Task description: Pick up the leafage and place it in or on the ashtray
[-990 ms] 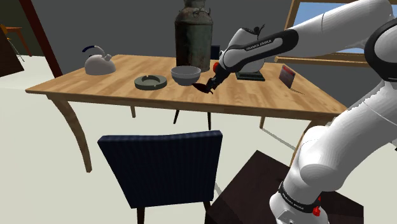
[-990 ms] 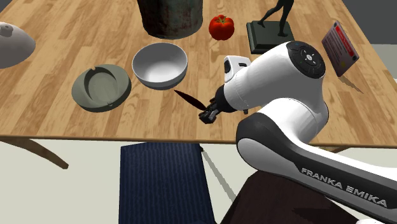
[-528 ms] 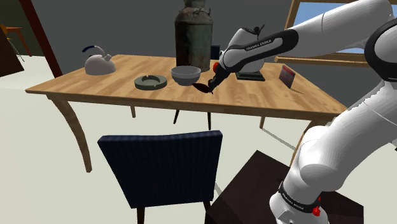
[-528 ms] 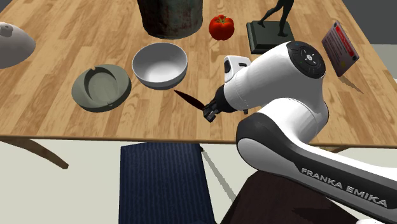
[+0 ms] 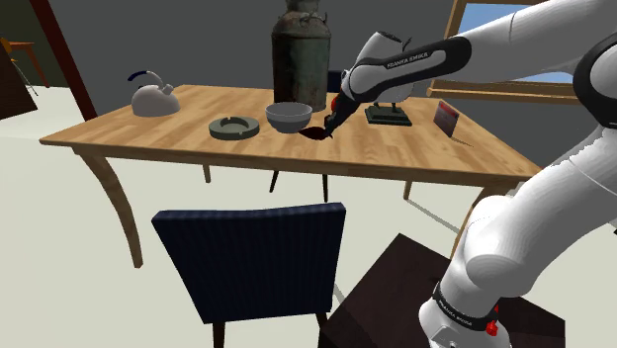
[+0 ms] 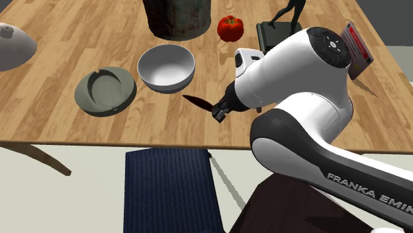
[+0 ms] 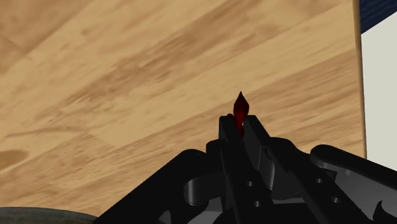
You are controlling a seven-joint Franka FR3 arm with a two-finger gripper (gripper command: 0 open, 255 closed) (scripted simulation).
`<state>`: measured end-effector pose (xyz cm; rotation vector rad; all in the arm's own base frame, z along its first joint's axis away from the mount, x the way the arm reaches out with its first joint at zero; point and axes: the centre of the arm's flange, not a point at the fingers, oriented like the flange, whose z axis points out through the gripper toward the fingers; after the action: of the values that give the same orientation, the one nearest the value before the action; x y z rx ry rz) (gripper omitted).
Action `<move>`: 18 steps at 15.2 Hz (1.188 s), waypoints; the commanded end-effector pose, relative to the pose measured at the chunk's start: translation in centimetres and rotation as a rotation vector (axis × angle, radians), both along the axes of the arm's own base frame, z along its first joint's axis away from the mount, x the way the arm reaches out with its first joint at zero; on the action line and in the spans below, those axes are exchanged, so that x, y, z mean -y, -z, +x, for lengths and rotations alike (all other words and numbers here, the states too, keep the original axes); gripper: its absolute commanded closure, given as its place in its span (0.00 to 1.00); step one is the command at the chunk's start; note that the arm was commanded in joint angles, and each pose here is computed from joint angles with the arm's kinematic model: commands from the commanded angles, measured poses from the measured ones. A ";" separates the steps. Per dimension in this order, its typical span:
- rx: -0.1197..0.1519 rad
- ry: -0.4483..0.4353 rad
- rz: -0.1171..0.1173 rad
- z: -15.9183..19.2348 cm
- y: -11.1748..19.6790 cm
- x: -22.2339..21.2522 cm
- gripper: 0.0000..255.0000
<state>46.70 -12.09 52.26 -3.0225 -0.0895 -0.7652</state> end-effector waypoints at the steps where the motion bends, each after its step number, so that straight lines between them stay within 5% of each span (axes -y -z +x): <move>1: 0.000 0.000 0.000 0.1 -1.0 0.0 1.00; 13: 0.000 0.000 0.000 0.1 -7.4 0.0 1.00; 18: 0.000 0.000 0.000 6.0 -7.5 -2.9 1.00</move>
<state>51.26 -9.68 59.74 -3.0232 -0.0897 -0.7652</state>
